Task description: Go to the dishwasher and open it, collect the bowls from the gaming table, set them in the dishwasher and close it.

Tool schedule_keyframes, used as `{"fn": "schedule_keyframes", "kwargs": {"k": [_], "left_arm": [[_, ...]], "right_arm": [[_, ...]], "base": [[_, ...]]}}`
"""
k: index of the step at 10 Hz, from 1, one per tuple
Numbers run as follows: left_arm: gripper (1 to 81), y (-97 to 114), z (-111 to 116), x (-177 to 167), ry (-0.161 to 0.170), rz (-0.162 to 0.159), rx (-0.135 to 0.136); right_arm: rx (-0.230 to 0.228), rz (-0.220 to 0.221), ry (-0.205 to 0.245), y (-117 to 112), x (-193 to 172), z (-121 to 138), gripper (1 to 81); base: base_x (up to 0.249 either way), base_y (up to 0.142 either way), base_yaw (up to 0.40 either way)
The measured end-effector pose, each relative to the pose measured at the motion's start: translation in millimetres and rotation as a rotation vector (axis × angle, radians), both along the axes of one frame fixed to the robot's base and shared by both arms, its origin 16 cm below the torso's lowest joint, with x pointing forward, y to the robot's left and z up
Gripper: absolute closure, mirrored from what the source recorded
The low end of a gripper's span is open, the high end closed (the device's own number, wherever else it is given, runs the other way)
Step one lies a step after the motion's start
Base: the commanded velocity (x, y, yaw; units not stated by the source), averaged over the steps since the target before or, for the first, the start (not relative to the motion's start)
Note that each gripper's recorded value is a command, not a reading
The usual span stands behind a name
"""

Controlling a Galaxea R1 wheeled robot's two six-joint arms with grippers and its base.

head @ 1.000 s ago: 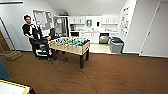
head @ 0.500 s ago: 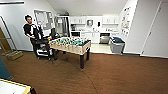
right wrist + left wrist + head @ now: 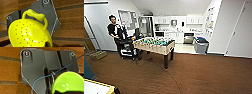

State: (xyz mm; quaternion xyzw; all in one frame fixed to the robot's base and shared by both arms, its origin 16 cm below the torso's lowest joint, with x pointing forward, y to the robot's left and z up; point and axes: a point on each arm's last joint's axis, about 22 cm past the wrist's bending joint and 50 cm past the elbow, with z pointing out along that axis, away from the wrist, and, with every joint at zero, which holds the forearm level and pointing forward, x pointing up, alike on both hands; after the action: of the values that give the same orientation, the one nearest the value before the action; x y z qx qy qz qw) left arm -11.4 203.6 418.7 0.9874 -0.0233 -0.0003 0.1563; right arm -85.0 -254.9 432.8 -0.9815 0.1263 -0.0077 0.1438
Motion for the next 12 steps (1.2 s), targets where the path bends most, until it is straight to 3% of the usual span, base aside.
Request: {"fn": "schedule_keyframes", "kwargs": {"k": [5, 10, 12], "left_arm": [[81.1, 0, 0, 0, -0.002, 0.0, -0.001], [81.1, -1, 0, 1, -0.005, 0.001, -0.004], [81.1, -1, 0, -11, 0.014, -0.002, -0.002]], "right_arm": [[0.0, 0.0, 0.0, 0, 0, 0, 81.1], [-0.001, 0.0, -0.001, 0, 0, 0, 81.1], [-0.005, -0.003, -0.016, -2, 9, 0, 81.1]], "base": [[0.0, 0.0, 0.0], [0.0, 0.0, -0.35], [0.0, 0.0, -0.379]]}}
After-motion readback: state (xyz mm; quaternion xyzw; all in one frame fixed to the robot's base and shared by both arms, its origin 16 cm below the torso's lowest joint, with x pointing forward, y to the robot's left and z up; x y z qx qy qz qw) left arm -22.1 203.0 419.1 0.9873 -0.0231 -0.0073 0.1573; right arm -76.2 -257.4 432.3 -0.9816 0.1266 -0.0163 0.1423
